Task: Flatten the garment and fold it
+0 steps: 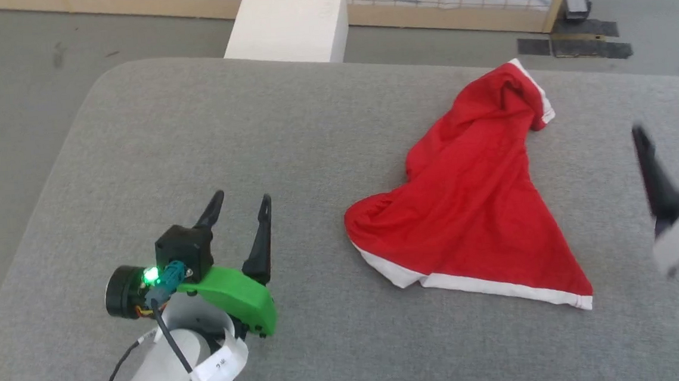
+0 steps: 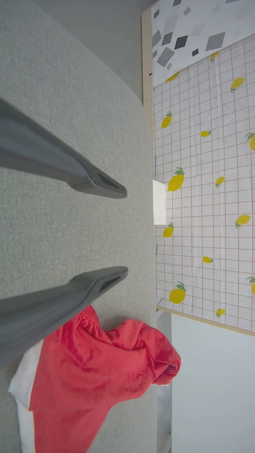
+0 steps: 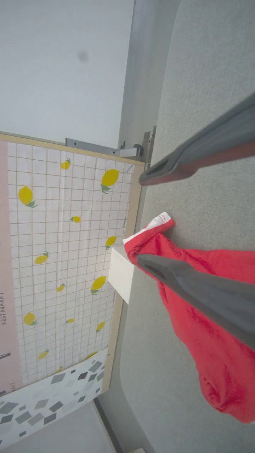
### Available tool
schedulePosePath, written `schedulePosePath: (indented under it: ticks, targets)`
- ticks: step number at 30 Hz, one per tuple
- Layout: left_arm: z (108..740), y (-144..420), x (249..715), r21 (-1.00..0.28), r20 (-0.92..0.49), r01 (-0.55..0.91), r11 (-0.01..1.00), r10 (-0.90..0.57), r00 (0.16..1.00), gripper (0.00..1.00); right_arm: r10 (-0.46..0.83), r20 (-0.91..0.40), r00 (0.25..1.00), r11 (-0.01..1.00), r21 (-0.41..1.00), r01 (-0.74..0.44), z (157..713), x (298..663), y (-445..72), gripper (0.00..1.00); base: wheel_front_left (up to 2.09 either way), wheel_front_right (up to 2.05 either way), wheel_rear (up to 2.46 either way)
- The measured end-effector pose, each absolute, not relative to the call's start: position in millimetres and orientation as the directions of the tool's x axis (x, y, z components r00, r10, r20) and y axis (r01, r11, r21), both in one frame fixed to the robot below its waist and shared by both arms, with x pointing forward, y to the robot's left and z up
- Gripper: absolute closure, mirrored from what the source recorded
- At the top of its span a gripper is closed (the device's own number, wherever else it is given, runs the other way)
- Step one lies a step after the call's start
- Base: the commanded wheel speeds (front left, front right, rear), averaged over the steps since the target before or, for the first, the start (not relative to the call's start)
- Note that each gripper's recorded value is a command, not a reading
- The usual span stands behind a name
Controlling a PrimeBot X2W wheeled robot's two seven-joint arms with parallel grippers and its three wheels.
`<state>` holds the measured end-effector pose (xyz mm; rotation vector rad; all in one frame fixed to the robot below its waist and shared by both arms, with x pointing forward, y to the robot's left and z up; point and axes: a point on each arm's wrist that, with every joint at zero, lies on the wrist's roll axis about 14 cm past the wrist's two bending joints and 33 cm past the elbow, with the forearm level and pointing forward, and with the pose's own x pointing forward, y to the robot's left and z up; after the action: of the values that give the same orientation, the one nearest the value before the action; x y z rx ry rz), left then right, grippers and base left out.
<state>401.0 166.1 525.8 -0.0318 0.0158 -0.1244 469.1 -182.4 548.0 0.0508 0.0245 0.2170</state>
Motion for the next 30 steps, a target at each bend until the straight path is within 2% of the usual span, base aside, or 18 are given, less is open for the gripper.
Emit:
schedulePosePath:
  ticks: [7,12,17,21,24,25,30]
  targets:
    - [514.3,152.1,394.5,-0.021,-0.05,0.173,0.985,-0.174,0.983,0.0,0.134,-0.189,0.973,0.987,0.116,-0.114,498.1,402.6,-183.8,0.0,0.0,0.0,0.0]
    - [506.5,145.8,391.4,-0.029,-0.067,0.192,0.981,-0.194,0.979,0.0,0.126,-0.344,0.93,0.991,0.09,-0.101,469.3,380.5,-182.0,0.0,0.0,0.0,0.0]
    - [502.4,143.9,393.1,-0.032,-0.076,0.199,0.98,-0.201,0.977,0.0,0.148,-0.552,0.821,0.989,0.102,-0.109,433.0,366.8,-174.4,0.0,0.0,0.0,0.0]
    - [496.4,145.0,392.7,-0.036,-0.093,0.194,0.98,-0.197,0.976,0.0,0.159,-0.666,0.728,0.987,0.114,-0.112,413.4,362.7,-169.1,0.0,0.0,0.0,0.0]
    - [491.5,147.1,391.8,-0.039,-0.108,0.186,0.982,-0.189,0.976,0.0,0.17,-0.714,0.68,0.985,0.133,-0.106,405.4,368.5,-164.1,0.0,0.0,0.0,0.0]
    - [489.4,149.0,392.3,-0.043,-0.112,0.175,0.984,-0.179,0.977,0.0,0.19,-0.756,0.627,0.982,0.153,-0.112,394.1,371.5,-156.5,0.0,0.0,0.0,0.0]
    - [482.8,155.3,391.6,-0.042,-0.132,0.151,0.988,-0.156,0.979,0.0,0.208,-0.789,0.578,0.978,0.171,-0.12,380.1,376.9,-147.2,0.0,0.0,0.0,0.0]
